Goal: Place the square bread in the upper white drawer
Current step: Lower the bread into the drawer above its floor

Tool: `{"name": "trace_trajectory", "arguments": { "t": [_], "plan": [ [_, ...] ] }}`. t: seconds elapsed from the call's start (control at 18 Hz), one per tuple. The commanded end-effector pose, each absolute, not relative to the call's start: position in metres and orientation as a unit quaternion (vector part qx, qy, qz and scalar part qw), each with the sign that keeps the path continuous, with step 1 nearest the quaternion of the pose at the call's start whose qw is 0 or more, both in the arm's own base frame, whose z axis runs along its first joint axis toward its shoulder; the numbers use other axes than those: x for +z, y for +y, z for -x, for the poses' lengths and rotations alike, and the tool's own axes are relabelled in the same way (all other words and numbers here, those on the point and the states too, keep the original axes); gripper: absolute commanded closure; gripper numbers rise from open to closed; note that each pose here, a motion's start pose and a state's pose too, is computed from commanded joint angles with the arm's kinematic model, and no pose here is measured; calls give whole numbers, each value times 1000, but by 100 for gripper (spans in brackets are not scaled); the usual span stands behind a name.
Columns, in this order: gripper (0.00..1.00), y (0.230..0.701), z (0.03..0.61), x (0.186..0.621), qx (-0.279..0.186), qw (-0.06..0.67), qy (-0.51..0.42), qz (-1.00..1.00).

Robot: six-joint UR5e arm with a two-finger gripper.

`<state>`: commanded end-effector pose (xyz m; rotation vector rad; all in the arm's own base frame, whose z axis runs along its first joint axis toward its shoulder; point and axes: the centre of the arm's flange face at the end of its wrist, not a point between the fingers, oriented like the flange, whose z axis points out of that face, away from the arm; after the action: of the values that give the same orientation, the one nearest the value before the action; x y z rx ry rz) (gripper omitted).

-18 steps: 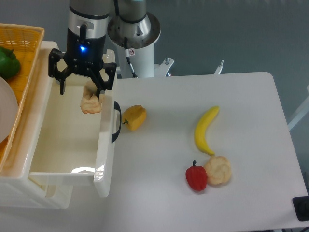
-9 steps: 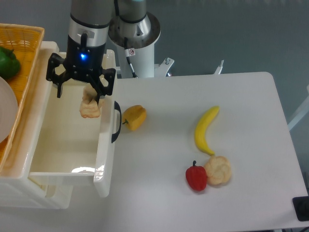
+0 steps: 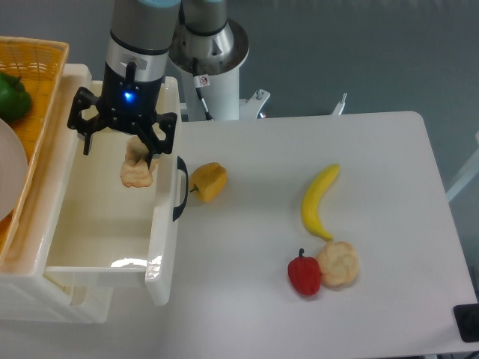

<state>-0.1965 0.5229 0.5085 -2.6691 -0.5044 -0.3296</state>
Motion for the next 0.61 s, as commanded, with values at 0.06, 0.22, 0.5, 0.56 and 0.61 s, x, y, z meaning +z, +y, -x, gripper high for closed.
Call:
{"name": "trace_trajectory", "arguments": {
  "t": [0.06, 0.22, 0.5, 0.56, 0.61],
  "plan": [
    [1, 524, 196, 508, -118, 201, -180, 956],
    [1, 523, 199, 506, -119, 199, -183, 955],
    [0, 524, 195, 509, -129, 204, -183, 953],
    [0, 524, 196, 510, -135, 209, -183, 951],
    [0, 524, 198, 511, -143, 213, -186, 949]
  ]
}}
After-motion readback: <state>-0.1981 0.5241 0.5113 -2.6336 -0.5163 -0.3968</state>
